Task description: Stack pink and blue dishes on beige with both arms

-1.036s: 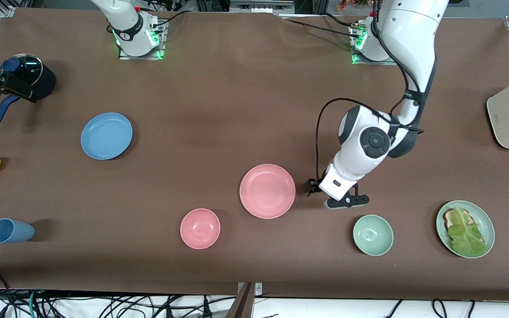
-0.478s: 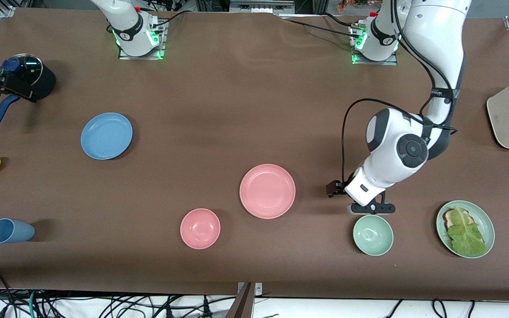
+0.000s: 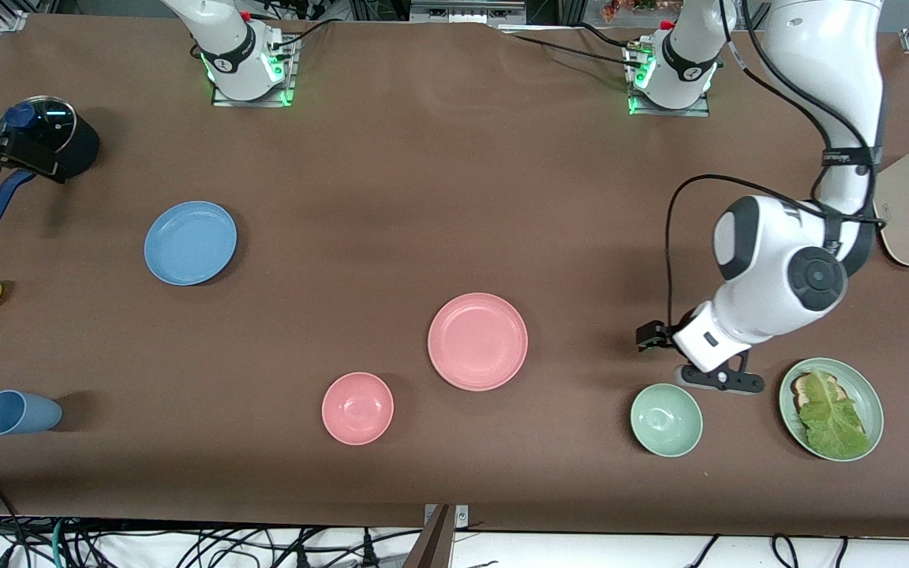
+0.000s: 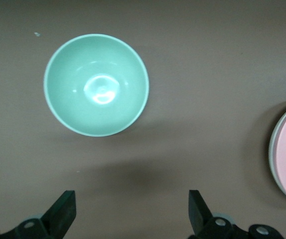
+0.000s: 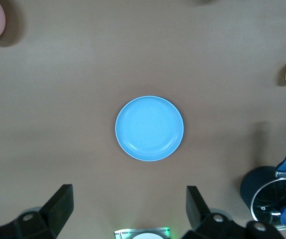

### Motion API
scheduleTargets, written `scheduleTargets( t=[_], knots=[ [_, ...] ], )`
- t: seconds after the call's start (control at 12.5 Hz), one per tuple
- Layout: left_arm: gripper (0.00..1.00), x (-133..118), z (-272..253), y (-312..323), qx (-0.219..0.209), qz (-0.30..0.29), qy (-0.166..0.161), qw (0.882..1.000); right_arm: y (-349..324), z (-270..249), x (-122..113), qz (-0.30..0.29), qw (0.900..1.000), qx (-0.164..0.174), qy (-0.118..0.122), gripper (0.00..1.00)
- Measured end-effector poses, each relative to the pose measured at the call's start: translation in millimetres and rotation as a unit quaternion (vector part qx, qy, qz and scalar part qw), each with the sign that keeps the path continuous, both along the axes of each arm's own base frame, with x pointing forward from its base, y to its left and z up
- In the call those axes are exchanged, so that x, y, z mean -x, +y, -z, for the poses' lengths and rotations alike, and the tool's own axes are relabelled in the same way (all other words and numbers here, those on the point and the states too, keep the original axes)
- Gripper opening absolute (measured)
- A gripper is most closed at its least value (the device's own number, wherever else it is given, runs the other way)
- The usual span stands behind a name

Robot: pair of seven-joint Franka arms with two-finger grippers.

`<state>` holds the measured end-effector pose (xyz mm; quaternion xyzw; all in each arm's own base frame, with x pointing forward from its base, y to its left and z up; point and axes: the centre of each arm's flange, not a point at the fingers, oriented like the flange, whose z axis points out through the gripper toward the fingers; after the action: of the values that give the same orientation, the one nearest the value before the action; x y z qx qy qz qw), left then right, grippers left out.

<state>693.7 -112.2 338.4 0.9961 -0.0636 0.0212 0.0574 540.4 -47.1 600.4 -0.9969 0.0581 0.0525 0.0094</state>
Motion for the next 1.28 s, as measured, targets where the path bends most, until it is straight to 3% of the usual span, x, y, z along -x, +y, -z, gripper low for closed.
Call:
scheduleTargets(
  t=[0.72,0.88,1.12,1.28],
  knots=[
    [1.0,4.3,-47.2,77.5,0.008,0.046,0.027,0.999,-32.2,9.0,1.3,0.031,0.999,0.0,0.009,1.0],
    [1.0,6.3,-66.5,90.1,0.009,0.045,0.04,0.998,-56.3,37.8,-3.4,0.051,0.998,-0.002,0.037,1.0],
    [1.0,15.6,-88.6,104.0,0.011,0.041,0.066,0.997,-75.5,124.1,-24.1,0.05,0.994,-0.006,0.102,1.0],
    [1.0,20.6,-99.7,117.8,0.012,0.033,0.073,0.997,-79.1,188.5,-36.7,0.043,0.991,-0.005,0.128,1.0]
  ],
)
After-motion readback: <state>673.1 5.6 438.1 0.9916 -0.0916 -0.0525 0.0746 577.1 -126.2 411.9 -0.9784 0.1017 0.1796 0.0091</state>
